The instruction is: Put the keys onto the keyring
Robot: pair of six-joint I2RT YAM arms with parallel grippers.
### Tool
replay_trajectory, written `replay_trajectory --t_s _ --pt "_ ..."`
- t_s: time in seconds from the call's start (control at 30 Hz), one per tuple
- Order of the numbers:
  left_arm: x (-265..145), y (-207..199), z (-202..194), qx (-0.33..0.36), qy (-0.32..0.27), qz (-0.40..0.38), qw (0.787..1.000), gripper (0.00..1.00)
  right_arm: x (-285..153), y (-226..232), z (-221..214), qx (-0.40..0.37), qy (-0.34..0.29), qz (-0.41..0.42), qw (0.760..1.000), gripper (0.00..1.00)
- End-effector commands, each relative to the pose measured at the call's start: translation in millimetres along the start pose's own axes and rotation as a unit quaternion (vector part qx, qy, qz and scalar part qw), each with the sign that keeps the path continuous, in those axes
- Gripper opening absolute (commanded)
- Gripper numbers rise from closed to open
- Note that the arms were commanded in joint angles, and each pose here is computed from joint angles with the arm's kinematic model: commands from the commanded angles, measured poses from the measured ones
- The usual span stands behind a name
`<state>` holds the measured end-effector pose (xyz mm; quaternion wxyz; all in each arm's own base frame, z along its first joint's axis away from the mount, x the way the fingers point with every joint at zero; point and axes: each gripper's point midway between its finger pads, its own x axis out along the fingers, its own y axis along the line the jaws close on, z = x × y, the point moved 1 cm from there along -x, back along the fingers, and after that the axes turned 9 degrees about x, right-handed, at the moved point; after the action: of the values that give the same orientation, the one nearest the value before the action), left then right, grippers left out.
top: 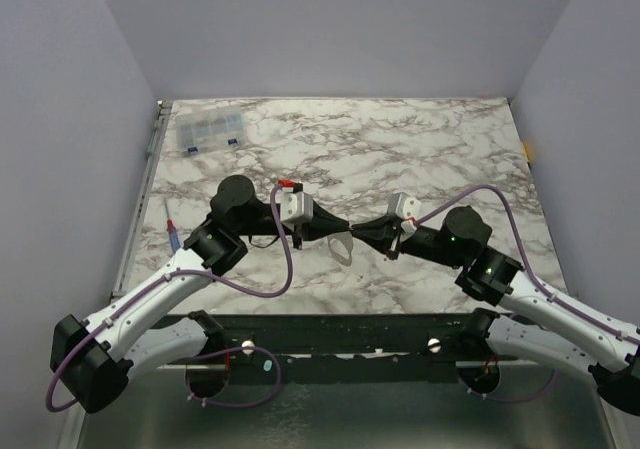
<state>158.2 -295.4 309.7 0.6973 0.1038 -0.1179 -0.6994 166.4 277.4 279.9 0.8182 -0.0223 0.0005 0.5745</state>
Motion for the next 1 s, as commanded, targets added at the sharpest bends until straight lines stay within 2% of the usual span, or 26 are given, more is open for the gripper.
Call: replay_trajectory --t_s 0.0,0.23,0.6,0.67,0.87,0.97 --pt "-1 -2 6 0.011 -0.013 -0.006 1.000 0.00 -1 0 8 -0.006 -0.014 -0.003 1.000 0.06" --pt "-2 -2 11 0.012 -0.021 -0.004 1.000 0.00 -3 1 -2 0.010 -0.011 -0.007 1.000 0.04" --pt "-7 -3 38 0.018 -0.079 0.000 0.997 0.00 -2 11 0 0.037 -0.048 0.013 0.998 0.05" --pt "-8 -3 39 0.018 -0.080 0.000 0.997 0.00 -2 12 1 0.040 -0.050 0.017 0.998 0.07" --pt "-7 -3 37 0.015 -0.079 -0.003 0.997 0.00 -5 9 13 0.030 -0.068 0.007 0.997 0.31" --pt "-7 -4 38 0.014 -0.081 -0.008 0.997 0.00 -9 6 20 0.019 -0.081 -0.003 0.997 0.32"
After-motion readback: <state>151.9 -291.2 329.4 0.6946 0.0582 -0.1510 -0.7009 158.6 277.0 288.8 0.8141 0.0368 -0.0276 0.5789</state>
